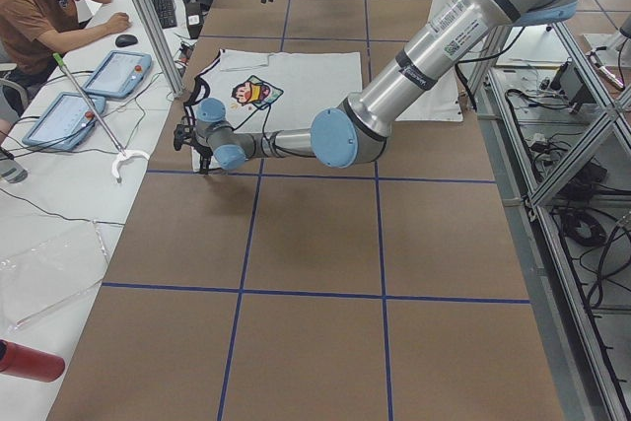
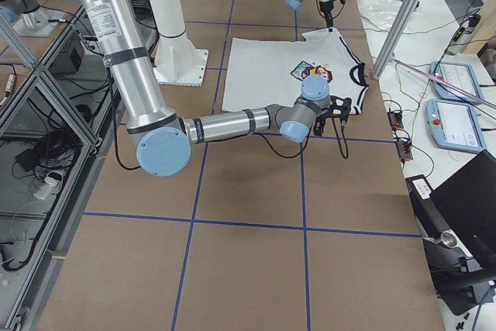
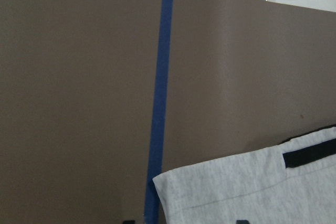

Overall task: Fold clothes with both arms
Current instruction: 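Grasp the sleeve nearest the left gripper and fold it onto the body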

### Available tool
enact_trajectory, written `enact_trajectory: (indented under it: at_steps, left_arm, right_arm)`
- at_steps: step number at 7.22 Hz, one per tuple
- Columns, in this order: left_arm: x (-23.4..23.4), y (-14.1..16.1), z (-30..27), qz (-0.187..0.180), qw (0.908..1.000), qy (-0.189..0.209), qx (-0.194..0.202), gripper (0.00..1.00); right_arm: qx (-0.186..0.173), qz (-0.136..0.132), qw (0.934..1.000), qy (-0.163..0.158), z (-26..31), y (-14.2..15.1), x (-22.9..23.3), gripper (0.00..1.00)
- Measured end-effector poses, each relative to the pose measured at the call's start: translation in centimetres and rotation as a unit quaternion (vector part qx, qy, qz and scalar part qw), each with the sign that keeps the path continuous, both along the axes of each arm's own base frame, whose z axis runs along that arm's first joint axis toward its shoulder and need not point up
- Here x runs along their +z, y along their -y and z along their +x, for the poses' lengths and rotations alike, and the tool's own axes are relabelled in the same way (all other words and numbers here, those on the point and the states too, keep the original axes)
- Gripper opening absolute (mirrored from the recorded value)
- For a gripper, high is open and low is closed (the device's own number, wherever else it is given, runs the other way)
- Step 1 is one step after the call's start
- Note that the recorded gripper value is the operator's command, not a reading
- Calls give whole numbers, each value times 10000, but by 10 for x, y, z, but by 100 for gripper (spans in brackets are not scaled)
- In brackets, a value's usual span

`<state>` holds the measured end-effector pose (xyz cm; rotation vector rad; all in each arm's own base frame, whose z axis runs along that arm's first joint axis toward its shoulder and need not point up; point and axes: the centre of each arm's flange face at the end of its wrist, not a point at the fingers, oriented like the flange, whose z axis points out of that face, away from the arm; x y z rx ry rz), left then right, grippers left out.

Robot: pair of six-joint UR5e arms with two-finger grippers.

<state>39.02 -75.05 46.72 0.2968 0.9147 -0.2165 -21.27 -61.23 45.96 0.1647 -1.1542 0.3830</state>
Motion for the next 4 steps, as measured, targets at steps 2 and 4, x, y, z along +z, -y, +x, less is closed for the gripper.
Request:
enact_trajectory:
  at_steps: [2, 4]
  left_arm:
    - [-3, 1, 2, 17, 10000, -7, 10, 0]
    - [-20, 6, 0, 110, 9999, -85, 8, 0]
  right_arm:
    - [6, 11, 10000, 5, 0, 0, -2, 100]
    - [7, 9, 10000, 4, 0, 0, -2, 100]
